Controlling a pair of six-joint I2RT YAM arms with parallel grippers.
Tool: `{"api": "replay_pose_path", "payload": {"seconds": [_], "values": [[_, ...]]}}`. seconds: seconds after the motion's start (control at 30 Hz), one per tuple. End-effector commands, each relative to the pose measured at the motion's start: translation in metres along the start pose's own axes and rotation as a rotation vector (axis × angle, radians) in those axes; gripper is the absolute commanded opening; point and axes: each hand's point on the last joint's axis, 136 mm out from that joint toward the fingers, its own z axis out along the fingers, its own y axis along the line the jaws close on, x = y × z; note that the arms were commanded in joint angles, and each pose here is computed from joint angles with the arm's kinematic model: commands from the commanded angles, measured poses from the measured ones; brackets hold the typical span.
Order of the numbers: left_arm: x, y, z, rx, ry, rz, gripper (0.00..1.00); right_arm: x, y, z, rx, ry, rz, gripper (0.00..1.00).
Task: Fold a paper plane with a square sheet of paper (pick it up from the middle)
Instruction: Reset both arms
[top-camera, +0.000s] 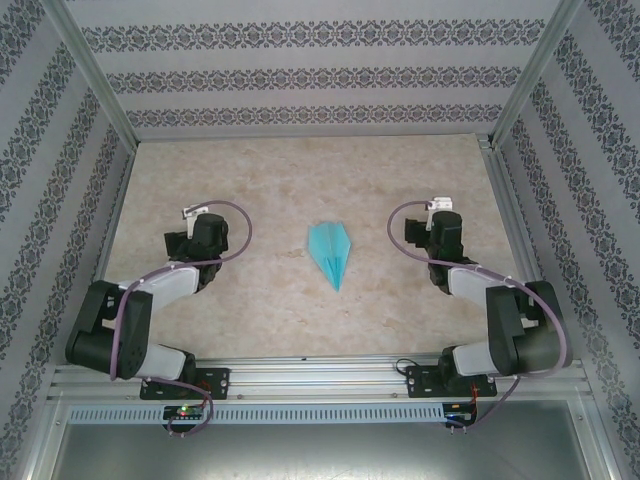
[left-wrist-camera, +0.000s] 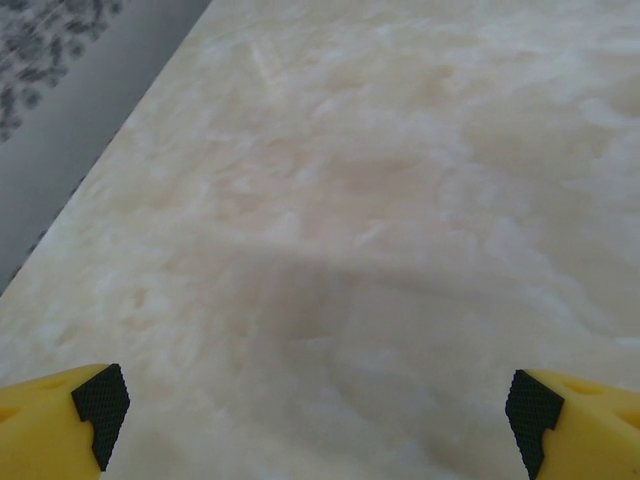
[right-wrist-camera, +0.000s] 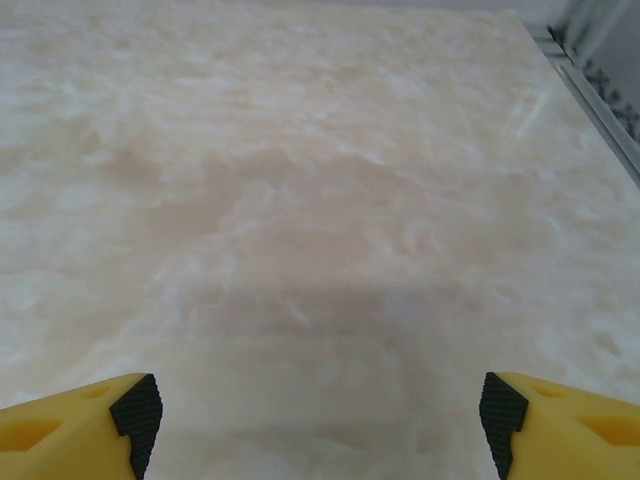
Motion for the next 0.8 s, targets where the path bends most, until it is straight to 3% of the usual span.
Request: {"api": "replay_pose_path", "payload": {"seconds": [0.0,0.17,0.27,0.3,0.37,0.4,0.5,0.57,0.77], "values": [[-0.032,-0.011,0.004,0.072,-0.183,0.011,1.0,-0.017,-0.002,0.002,-0.044,-0.14,0.018,0.85],[-0.023,-0.009,0.012,0.176,-0.245,-0.06,1.0,-0.01,0.003,0.001,-0.091,-0.186,0.02,0.87],[-0.011,-0.019,0.021,0.268,-0.197,-0.064,1.0,-0.011,-0.002,0.004,-0.069,-0.17,0.035,0.89],[-0.015,-0.015,0.023,0.268,-0.249,-0.091,1.0,-0.01,-0.006,0.004,-0.048,-0.167,0.044,0.97],[-0.01,-0.013,0.025,0.275,-0.184,-0.1,1.0,-0.009,-0.007,0.004,-0.039,-0.151,0.043,0.98],[-0.013,-0.013,0.024,0.274,-0.229,-0.104,1.0,-0.01,-0.007,0.004,-0.037,-0.163,0.044,0.98],[-0.012,-0.013,0.024,0.272,-0.215,-0.096,1.0,-0.01,-0.014,0.003,0.007,-0.165,0.056,0.98],[-0.012,-0.014,0.023,0.262,-0.207,-0.087,1.0,-0.009,-0.03,-0.003,0.146,-0.186,0.079,0.98],[-0.012,-0.014,0.023,0.261,-0.206,-0.088,1.0,-0.01,-0.027,-0.004,0.146,-0.192,0.065,0.98]]}}
